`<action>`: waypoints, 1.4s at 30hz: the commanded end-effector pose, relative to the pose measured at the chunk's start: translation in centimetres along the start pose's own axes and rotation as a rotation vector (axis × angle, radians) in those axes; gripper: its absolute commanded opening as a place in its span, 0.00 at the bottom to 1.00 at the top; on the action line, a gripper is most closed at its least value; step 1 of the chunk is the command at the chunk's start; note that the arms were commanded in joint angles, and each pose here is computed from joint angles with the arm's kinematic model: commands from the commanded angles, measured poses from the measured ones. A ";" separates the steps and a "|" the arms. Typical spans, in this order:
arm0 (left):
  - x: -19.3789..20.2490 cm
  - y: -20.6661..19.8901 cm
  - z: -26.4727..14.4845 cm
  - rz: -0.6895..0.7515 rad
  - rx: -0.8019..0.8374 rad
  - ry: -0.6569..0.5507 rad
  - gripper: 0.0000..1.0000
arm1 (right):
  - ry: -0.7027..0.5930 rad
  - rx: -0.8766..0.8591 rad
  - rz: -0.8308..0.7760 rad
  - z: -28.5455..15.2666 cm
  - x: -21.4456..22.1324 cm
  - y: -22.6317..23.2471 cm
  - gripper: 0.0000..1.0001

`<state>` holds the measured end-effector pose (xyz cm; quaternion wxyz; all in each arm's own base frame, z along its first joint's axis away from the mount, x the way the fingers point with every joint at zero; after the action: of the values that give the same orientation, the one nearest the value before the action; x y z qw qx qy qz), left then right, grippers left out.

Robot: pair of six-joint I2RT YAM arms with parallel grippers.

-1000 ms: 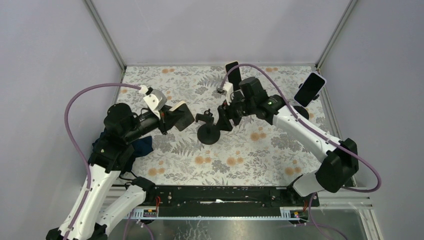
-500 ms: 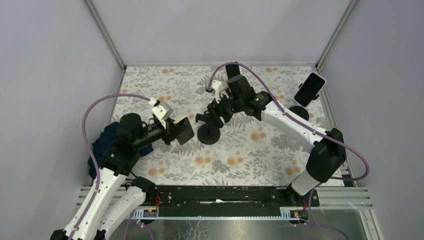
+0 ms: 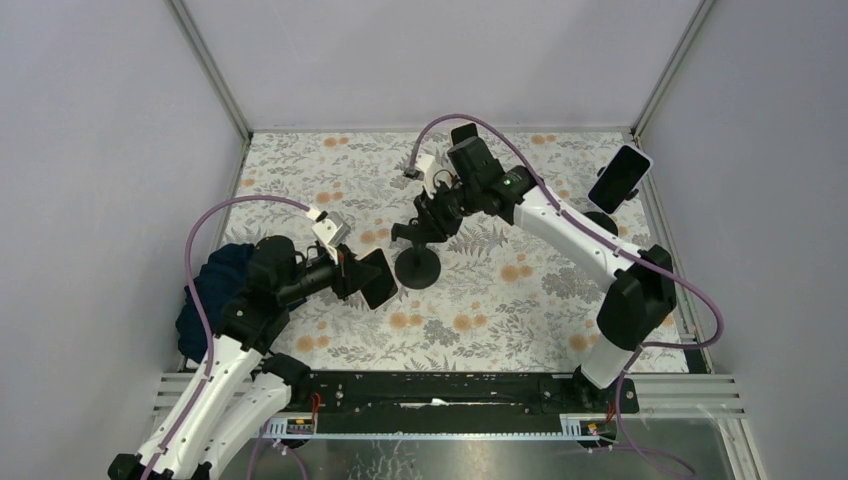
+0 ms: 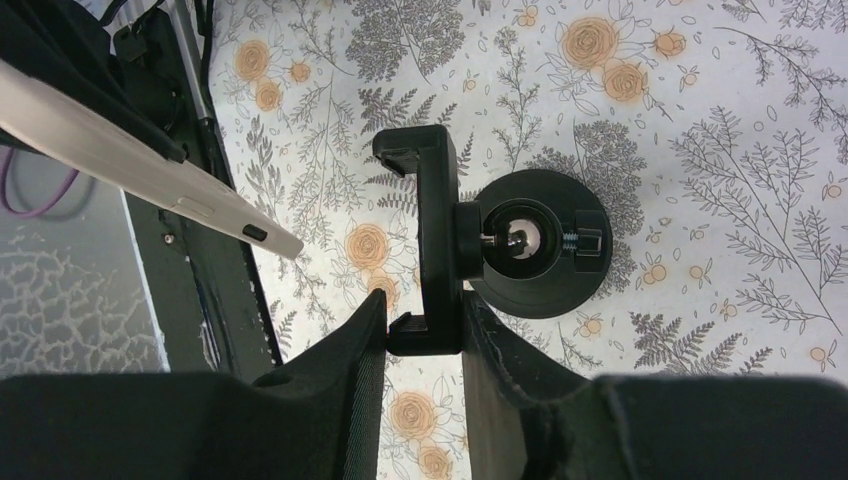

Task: Place the phone on the phone stand
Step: Adjust the phone stand at the center of the board.

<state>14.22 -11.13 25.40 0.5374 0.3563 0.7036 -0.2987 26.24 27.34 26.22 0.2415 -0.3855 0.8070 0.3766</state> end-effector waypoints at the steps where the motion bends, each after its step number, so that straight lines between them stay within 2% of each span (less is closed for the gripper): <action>1: -2.2 0.0 -0.1 0.053 0.014 -0.127 0.00 | 0.031 -0.070 0.019 -1.9 -1.6 -0.3 0.12; 10: -2.2 -0.1 0.3 0.049 0.048 -0.127 0.00 | 0.243 -0.105 -0.050 -3.0 -1.4 -1.8 0.11; 19: -2.4 -0.1 0.5 0.047 0.060 -0.133 0.00 | 0.302 -0.076 -0.272 -4.8 -2.4 -2.0 0.13; 25: -2.7 -0.4 0.5 0.051 0.099 -0.154 0.00 | 0.387 -0.145 -0.296 -4.2 -1.5 -2.5 0.16; 29: -2.8 -0.5 0.5 0.053 0.119 -0.171 0.00 | 0.377 -0.168 -0.266 -3.7 -1.2 -2.5 0.25; 33: -3.0 -0.5 0.6 0.051 0.127 -0.173 0.00 | 0.318 -0.129 -0.224 -3.8 -1.6 -2.2 0.43; 38: -3.4 -0.7 0.3 0.062 0.124 -0.187 0.00 | 0.164 0.000 -0.188 -5.4 -2.3 -1.7 0.68; 42: -3.7 -0.7 0.1 0.072 0.117 -0.206 0.00 | 0.053 0.089 -0.179 -7.4 -1.8 -1.2 0.73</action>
<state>14.21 -12.19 26.62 0.5439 0.3738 0.6626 -0.3543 28.15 23.16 27.12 0.1481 -0.4962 0.7959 0.3138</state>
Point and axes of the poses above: each gripper's point midway between its finger pads, its own z axis out along the fingers, its own y axis along the line the jaws close on, x = y × z, the point moved 9 cm from there along -z, back along the fingers, and after that the axes turned 13 degrees about z, right-handed, at the moved point
